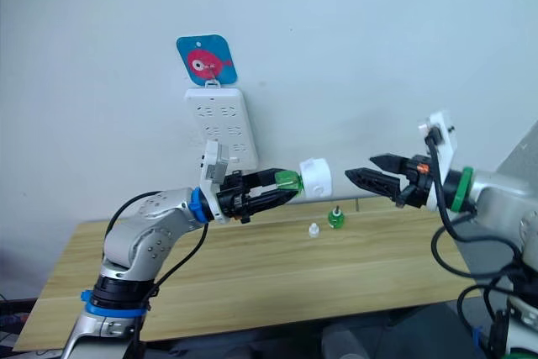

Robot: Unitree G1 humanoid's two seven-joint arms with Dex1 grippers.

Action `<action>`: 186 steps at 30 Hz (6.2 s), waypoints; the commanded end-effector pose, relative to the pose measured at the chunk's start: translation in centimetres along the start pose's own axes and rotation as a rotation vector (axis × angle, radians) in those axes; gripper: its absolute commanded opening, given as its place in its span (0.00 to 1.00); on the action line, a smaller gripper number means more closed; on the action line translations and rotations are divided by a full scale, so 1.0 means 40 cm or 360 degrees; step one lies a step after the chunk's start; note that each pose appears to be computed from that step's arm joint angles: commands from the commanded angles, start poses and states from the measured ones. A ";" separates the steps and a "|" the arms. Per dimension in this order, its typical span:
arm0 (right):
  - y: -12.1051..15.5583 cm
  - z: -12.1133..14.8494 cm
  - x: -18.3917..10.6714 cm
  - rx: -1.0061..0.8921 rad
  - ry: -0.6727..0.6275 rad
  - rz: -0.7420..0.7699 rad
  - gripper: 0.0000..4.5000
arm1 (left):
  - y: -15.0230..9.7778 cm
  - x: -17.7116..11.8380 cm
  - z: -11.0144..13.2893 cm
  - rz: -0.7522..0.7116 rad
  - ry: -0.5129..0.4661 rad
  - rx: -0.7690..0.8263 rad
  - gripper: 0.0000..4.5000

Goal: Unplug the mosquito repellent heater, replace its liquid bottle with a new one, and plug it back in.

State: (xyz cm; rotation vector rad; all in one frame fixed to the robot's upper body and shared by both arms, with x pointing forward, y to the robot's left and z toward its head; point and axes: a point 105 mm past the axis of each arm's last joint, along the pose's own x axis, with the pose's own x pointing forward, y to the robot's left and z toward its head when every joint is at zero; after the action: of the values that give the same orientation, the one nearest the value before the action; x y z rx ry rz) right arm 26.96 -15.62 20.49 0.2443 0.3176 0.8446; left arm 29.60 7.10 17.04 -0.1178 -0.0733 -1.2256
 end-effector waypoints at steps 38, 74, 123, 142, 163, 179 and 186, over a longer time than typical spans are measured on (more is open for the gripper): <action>0.114 0.046 0.184 0.0921 -0.0710 0.0024 1.00 | -0.026 0.052 0.053 0.0256 -0.0350 0.0409 0.52; 0.124 0.037 0.159 -0.0004 -0.0548 -0.0140 0.69 | 0.127 -0.298 0.030 0.0842 0.0132 0.0297 1.00; 0.195 -0.022 0.164 -0.0455 -0.0381 -0.0011 0.69 | 0.288 -0.181 0.077 0.0401 0.0356 0.0193 1.00; 0.209 0.011 0.303 -0.0546 -0.0207 -0.0026 0.68 | 0.278 -0.174 0.078 0.0409 0.0307 0.0123 0.29; 0.188 0.031 0.407 -0.0647 -0.0217 -0.0226 0.68 | 0.269 -0.183 0.075 0.0424 0.0316 0.0114 0.29; 0.167 0.015 0.417 -0.0473 -0.0197 -0.0272 0.68 | 0.272 -0.191 0.071 0.0440 0.0316 0.0107 0.29; 0.157 0.009 0.415 -0.0349 -0.0210 -0.0281 0.68 | 0.271 -0.192 0.071 0.0436 0.0314 0.0101 0.29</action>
State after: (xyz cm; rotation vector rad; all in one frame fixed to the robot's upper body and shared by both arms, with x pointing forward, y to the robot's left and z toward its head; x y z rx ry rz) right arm 32.87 1.40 19.19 0.0412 0.1489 0.6952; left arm 37.40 18.14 16.89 0.0360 0.1347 -0.9423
